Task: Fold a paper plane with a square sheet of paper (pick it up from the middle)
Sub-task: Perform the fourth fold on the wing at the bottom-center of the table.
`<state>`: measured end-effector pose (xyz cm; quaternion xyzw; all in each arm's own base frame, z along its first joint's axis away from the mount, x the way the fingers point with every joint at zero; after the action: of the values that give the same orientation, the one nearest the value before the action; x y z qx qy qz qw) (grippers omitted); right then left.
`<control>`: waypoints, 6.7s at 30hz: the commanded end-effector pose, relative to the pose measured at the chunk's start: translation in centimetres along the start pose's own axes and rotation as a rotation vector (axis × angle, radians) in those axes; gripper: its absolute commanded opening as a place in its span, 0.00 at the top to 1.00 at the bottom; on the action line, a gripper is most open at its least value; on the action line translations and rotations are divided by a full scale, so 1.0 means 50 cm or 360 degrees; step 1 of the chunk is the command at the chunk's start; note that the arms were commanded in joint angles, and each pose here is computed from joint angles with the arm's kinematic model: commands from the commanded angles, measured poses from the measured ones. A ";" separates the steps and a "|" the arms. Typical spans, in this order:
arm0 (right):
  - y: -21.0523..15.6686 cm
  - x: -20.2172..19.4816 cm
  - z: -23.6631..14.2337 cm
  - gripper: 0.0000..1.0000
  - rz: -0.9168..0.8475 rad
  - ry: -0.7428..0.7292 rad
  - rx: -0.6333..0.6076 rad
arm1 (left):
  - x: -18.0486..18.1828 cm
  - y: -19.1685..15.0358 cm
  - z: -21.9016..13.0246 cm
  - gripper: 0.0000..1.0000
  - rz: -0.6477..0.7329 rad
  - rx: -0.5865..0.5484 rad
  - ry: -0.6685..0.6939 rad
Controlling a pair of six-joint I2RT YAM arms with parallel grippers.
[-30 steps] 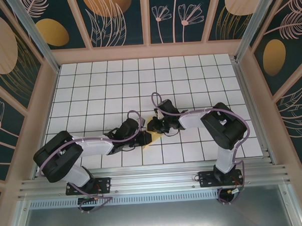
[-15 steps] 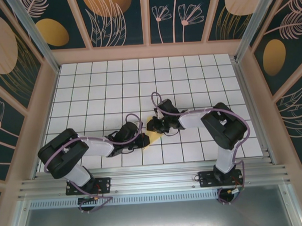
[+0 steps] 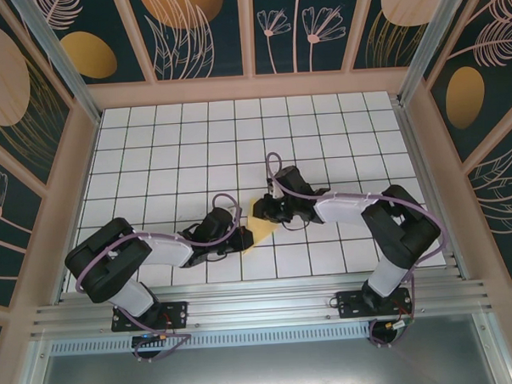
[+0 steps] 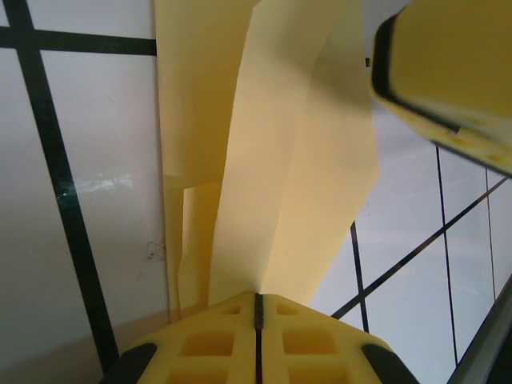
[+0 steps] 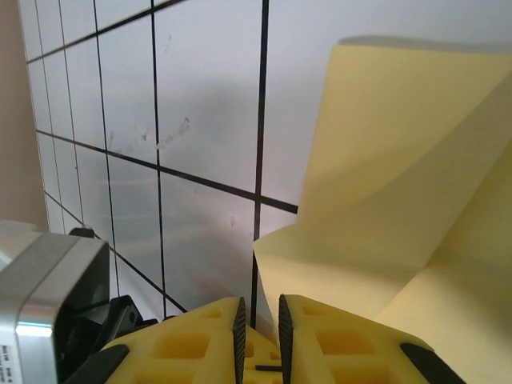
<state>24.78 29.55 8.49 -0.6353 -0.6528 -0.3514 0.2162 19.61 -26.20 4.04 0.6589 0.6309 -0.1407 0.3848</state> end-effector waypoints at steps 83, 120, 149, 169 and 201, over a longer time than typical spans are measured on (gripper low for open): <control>0.023 -0.108 0.083 0.82 0.0114 -0.0220 0.0078 | -0.001 -0.015 -0.035 0.88 0.0043 0.0125 0.0111; 0.024 -0.119 0.082 0.81 0.0097 -0.0290 0.0088 | 0.079 -0.130 -0.105 0.84 -0.0036 0.0447 0.0273; -0.026 -0.029 -0.234 0.55 0.0029 -0.0171 -0.0497 | -0.033 0.031 -0.205 0.69 -0.0008 -0.0305 0.0125; -0.162 -0.056 -0.184 0.46 0.0010 -0.0121 -0.0272 | -0.013 -0.008 -0.269 0.63 -0.0047 -0.0370 0.0015; -0.041 -0.057 -0.138 0.43 0.0110 0.0042 -0.0258 | -0.083 0.133 -0.023 0.85 -0.0020 -0.0263 0.0187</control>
<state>21.06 21.60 9.21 -0.6936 -0.5856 -0.3821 0.1731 24.53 -28.87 11.20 0.6216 0.6480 -0.0863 0.4316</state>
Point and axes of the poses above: each hand's point on the last joint's axis, 136 mm out from that joint toward the fingers, its own z axis out along the fingers, its own x axis along the line the jaws close on, y = z × x, the point moved 4 cm from there along -z, back along the fingers, and after that the axes turned 1 degree about z, right-handed, at the moved point
